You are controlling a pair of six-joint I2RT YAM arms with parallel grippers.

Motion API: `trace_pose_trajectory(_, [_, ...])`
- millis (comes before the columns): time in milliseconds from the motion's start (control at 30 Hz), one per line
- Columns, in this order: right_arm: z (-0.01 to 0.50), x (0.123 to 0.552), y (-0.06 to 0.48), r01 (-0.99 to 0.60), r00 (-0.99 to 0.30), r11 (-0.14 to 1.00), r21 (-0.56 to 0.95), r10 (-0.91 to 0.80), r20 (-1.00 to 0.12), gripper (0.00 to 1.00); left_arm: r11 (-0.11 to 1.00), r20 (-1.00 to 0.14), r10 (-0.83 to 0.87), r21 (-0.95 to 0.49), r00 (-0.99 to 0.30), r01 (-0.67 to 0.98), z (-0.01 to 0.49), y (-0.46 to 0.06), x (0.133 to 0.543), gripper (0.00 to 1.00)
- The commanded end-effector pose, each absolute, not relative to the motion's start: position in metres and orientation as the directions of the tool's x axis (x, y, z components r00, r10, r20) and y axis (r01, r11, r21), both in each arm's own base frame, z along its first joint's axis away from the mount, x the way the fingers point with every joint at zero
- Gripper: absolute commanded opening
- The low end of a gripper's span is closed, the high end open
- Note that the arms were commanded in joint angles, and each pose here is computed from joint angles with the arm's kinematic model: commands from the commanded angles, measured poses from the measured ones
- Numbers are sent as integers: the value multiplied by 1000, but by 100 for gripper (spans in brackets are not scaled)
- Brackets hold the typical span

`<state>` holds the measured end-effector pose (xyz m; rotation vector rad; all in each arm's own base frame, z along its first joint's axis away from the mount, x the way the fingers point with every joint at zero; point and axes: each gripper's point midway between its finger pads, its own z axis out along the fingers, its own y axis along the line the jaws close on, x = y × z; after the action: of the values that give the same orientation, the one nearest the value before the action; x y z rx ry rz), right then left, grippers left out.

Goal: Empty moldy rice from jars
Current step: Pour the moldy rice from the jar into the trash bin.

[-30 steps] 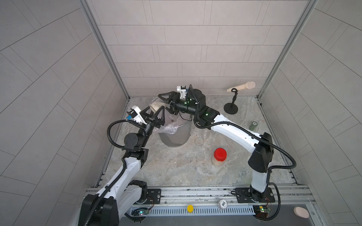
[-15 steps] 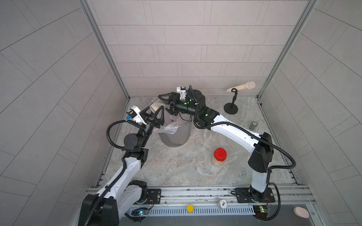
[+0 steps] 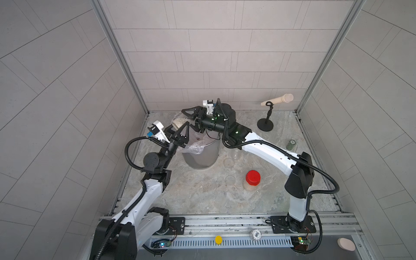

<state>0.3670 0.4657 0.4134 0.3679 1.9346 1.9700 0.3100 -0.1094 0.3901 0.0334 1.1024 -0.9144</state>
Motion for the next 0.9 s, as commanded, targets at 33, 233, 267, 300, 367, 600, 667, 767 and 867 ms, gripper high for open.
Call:
trace_pose_trajectory(33, [435,360,465,-90,-908,-71,993,416,-53,20,643,-758,-627,-374,179,669,409,-108,302,61])
trace_pose_trajectory(233, [436,359,464,-92,-908,-69,993,415,-56,23,655,-769,-612,-363,184,663,411,-108,300,51])
trace_pose_trajectory(267, [436,360,463,-94,-907,-67,993,417,-57,24,659,-772,-609,-363,184,659,411,-108,301,49])
trace_pose_trajectory(300, [435,359,463,-92,-908,-63,994,416,-58,25,663,-774,-606,-365,182,653,411,-107,301,48])
trace_pose_trajectory(367, [432,359,463,-92,-908,-52,994,415,-62,27,668,-780,-601,-368,177,646,410,-107,303,45])
trace_pose_trajectory(600, [427,359,461,-91,-906,-25,996,418,-72,37,671,-796,-582,-355,166,651,415,-111,302,35])
trace_pose_trajectory(667, [426,359,460,-90,-905,-19,996,418,-73,46,675,-797,-579,-353,170,648,416,-110,302,35])
trace_pose_trajectory(767, [425,361,458,-91,-903,-6,996,423,-79,56,677,-803,-573,-350,165,647,415,-111,302,33])
trace_pose_trajectory(867, [425,361,455,-91,-901,1,996,426,-83,65,675,-807,-567,-344,161,652,415,-113,301,32])
